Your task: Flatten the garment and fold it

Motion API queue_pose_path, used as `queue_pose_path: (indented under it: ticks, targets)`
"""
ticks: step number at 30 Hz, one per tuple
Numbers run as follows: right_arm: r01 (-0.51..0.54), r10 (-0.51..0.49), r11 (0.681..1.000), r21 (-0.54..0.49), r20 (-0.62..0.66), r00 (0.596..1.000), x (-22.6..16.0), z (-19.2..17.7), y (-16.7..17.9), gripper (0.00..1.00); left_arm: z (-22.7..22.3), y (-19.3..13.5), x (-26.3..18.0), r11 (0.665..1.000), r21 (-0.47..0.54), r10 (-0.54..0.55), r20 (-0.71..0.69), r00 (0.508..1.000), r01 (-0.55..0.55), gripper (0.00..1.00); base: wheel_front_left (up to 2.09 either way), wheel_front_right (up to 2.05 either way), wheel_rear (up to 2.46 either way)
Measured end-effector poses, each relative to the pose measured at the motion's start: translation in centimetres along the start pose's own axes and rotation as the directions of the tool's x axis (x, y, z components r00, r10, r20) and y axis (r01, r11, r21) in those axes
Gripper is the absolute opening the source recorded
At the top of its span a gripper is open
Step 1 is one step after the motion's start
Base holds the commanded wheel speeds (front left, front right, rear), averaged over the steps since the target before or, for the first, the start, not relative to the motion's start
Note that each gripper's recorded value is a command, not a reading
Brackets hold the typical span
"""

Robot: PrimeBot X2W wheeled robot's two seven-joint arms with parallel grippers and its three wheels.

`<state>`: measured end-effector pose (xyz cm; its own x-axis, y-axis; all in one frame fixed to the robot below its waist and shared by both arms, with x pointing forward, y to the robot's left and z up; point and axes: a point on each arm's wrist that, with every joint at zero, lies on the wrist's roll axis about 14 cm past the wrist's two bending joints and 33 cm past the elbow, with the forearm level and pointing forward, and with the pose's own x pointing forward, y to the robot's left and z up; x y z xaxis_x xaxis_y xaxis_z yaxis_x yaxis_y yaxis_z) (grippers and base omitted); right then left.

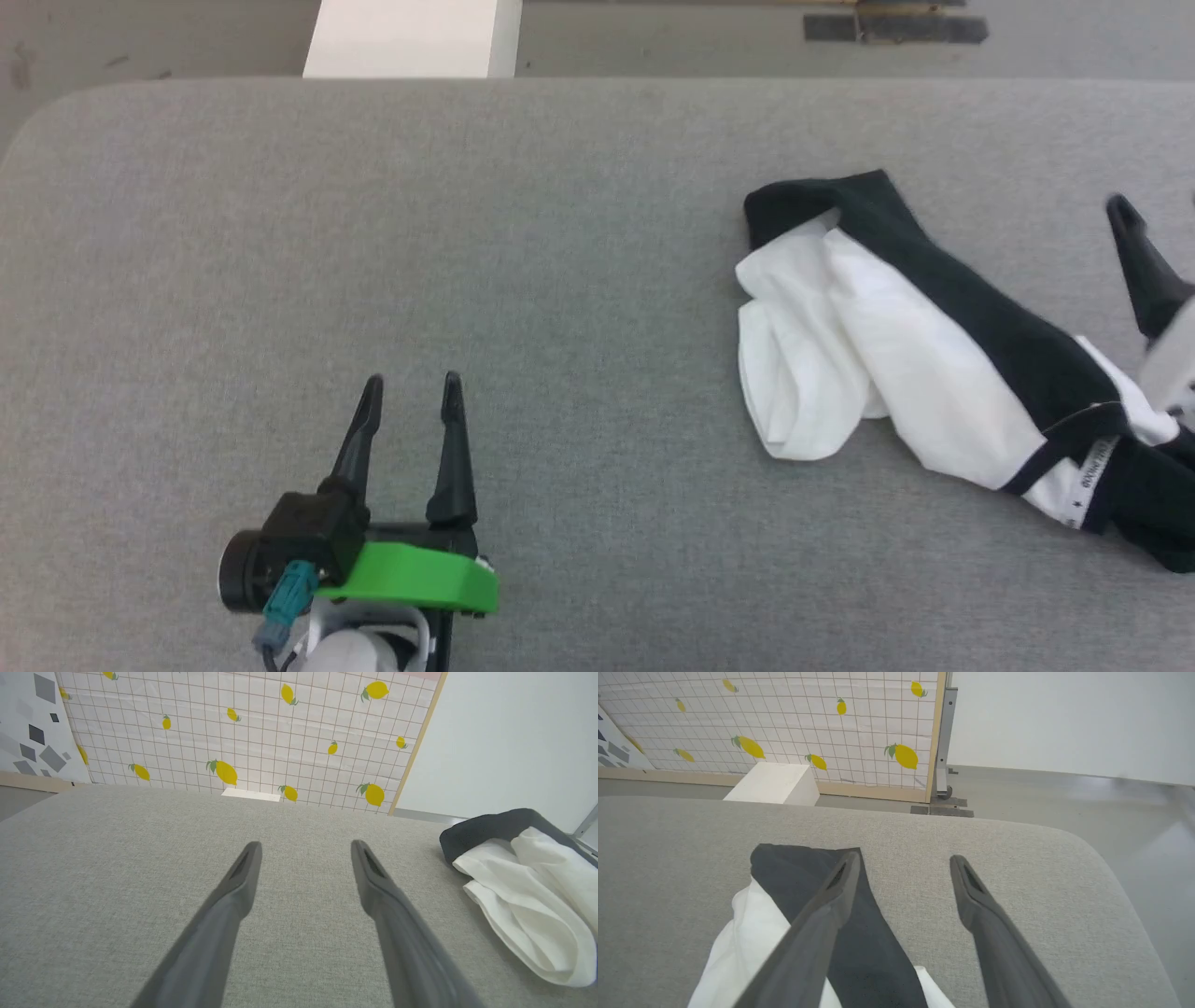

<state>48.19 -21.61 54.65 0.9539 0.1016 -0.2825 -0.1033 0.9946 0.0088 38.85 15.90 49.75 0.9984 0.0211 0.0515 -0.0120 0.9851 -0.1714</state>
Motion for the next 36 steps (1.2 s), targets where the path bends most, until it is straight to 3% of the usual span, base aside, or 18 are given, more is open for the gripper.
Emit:
queue_pose_path:
  ticks: [4, 9, 15, 20, 21, 22, 23, 30, 34, 36]
  targets:
    - [-0.071, 0.071, 0.997, 0.005, -0.125, 0.99, 3.4, -1.9, 2.0, 1.0, -0.9, 0.1, 0.7, 1.0, 0.003, 0.003, -0.021, 1.0, -0.003, 1.0, 0.0, 0.0, 0.0]
    - [-0.103, 0.088, 0.994, -0.035, -0.292, 0.952, 6.7, -5.5, 2.9, 1.0, -1.8, 0.4, 1.3, 1.0, 0.013, 0.011, -0.043, 0.999, -0.01, 1.0, 0.0, 0.0, 0.0]
    - [-0.14, 0.101, 0.99, -0.036, -0.525, 0.845, 8.6, -12.3, 4.0, 1.0, -2.5, 1.0, 1.9, 0.999, 0.026, 0.026, -0.061, 0.998, -0.024, 1.0, 0.0, 0.0, 0.0]
    - [-0.16, 0.107, 0.987, -0.029, -0.628, 0.771, 9.0, -15.6, 4.5, 1.0, -3.2, 1.6, 1.9, 0.998, 0.039, 0.048, -0.08, 0.996, -0.045, 1.0, 0.0, 0.0, 0.0]
    - [-0.157, 0.104, 0.987, -0.028, -0.631, 0.769, 9.2, -15.7, 4.4, 0.78, -3.3, 1.8, 1.9, 0.998, 0.041, 0.054, -0.084, 0.995, -0.051, 1.0, 0.0, 0.0, 0.0]
    - [-0.155, 0.104, 0.988, -0.026, -0.631, 0.769, 9.5, -15.7, 4.4, 0.33, -3.5, 1.9, 1.8, 0.998, 0.042, 0.059, -0.089, 0.994, -0.055, 1.0, 0.0, 0.0, 0.0]
    - [-0.154, 0.104, 0.988, -0.026, -0.63, 0.769, 9.6, -15.7, 4.3, 0.0, -3.5, 2.0, 1.8, 0.997, 0.042, 0.062, -0.091, 0.994, -0.058, 1.0, 0.0, 0.0, 0.0]
    - [-0.132, 0.107, 0.991, -0.016, -0.489, 0.866, 10.6, -12.6, 4.4, 0.0, -2.7, 2.3, 1.5, 0.996, 0.039, 0.079, -0.07, 0.994, -0.077, 1.0, 0.0, 0.0, 0.0]
    - [-0.185, 0.177, 0.983, 0.0, -0.29, 0.94, 10.8, -6.0, 6.6, 0.0, -1.2, 2.4, 1.2, 0.996, 0.037, 0.085, -0.031, 0.996, -0.084, 1.0, 0.0, 0.0, 0.0]
    - [-0.244, 0.238, 0.97, -0.008, -0.189, 0.953, 10.2, -2.4, 8.8, 0.0, -0.4, 2.7, 0.9, 0.995, 0.036, 0.092, -0.012, 0.996, -0.091, 1.0, 0.0, 0.0, 0.0]
